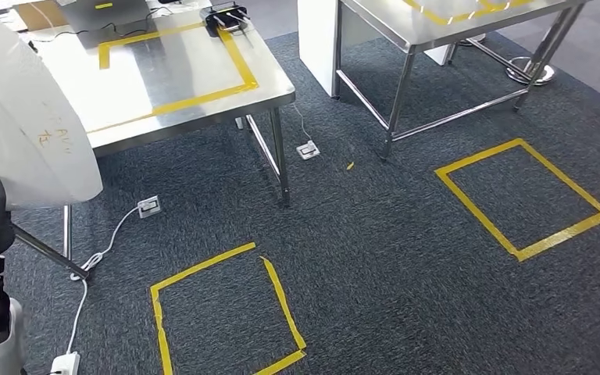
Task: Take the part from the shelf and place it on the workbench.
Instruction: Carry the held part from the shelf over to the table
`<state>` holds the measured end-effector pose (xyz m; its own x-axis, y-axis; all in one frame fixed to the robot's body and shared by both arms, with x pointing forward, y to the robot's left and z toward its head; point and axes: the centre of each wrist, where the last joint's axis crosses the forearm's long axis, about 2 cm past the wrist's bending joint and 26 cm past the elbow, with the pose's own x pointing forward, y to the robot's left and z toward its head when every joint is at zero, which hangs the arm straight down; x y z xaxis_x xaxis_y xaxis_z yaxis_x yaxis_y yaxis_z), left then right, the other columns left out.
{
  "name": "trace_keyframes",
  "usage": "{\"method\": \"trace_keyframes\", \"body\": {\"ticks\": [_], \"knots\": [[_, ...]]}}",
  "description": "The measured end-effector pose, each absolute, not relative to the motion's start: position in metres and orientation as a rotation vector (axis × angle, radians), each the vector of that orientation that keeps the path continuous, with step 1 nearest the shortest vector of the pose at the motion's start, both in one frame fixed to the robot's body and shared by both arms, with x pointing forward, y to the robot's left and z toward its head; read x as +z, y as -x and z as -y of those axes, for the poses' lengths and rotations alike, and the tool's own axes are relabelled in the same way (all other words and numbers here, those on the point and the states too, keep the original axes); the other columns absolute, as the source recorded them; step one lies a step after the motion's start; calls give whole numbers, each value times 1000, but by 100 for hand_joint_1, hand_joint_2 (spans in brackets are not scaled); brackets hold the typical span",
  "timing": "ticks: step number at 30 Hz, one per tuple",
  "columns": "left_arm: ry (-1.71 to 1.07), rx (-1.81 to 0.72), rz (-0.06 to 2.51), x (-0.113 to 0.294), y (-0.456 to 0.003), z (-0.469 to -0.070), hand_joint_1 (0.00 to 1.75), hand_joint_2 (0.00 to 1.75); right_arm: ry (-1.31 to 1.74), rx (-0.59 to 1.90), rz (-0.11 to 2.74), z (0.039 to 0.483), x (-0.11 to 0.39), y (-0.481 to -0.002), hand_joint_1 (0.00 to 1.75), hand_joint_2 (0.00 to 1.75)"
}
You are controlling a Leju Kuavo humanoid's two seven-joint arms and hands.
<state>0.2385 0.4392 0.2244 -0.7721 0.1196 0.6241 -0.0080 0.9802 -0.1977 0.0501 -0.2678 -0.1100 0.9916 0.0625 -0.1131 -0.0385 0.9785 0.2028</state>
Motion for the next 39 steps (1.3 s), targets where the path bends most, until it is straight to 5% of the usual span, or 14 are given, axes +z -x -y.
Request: {"method": "trace_keyframes", "body": {"ticks": [39], "knots": [[87, 224, 2450, 220, -232, -434, 175, 175, -223, -41, -131, 269, -110, -50, 0, 0]]}}
